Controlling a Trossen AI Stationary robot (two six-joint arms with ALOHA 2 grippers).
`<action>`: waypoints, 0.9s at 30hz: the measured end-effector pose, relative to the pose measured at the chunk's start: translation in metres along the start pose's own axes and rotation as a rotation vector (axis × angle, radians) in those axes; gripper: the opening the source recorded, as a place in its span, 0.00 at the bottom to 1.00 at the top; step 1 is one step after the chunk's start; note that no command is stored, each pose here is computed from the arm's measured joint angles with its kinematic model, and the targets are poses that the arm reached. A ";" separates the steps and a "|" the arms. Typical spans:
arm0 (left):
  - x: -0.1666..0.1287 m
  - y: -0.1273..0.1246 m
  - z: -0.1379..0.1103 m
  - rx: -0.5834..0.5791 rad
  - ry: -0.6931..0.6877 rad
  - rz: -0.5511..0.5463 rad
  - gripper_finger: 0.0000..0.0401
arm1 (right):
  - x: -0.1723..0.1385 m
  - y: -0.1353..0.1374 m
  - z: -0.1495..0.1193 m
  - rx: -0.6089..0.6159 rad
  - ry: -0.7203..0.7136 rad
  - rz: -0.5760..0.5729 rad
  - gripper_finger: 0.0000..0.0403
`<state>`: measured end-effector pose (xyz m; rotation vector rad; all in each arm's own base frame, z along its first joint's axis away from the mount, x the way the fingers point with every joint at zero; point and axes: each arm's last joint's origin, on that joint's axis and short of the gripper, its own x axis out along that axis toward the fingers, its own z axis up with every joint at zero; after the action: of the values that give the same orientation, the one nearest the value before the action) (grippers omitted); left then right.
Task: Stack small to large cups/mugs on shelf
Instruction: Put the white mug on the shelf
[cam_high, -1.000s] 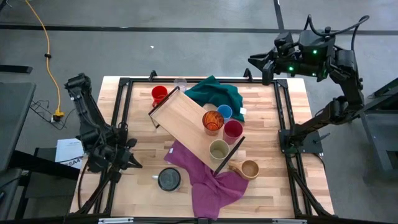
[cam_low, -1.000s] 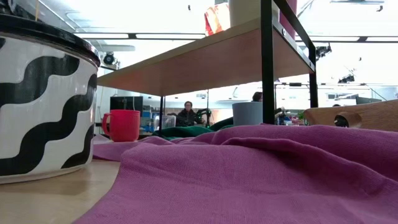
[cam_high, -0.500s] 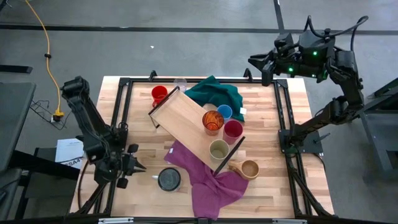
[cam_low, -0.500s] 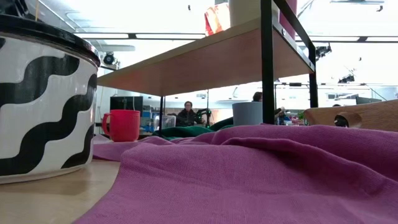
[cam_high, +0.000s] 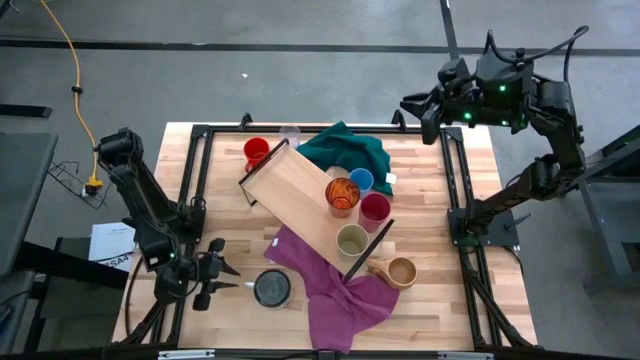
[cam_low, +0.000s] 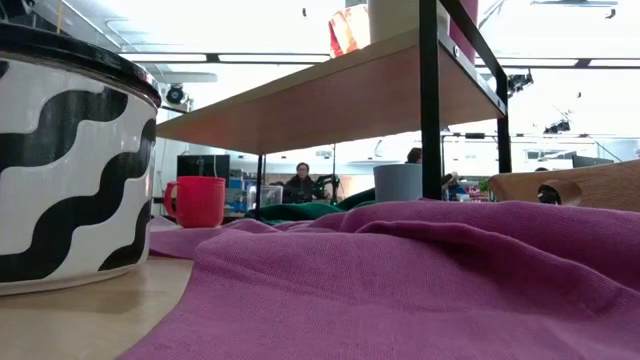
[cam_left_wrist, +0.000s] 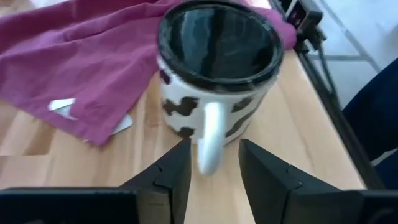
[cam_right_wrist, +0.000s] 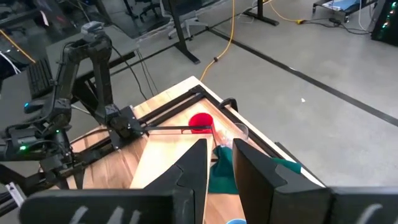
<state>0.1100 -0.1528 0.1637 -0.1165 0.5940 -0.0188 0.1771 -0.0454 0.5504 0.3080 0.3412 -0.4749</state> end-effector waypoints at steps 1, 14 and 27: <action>0.002 -0.002 -0.001 -0.004 -0.002 -0.003 0.30 | 0.000 0.000 0.000 0.000 0.000 0.001 0.17; 0.016 -0.004 -0.009 -0.023 0.029 0.047 0.29 | 0.000 0.000 0.000 -0.007 -0.001 0.009 0.17; 0.028 0.000 0.002 0.029 0.051 0.008 0.29 | 0.000 0.001 0.000 -0.001 0.001 0.017 0.17</action>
<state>0.1347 -0.1545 0.1496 -0.0854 0.6447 -0.0231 0.1773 -0.0450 0.5508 0.3104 0.3397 -0.4574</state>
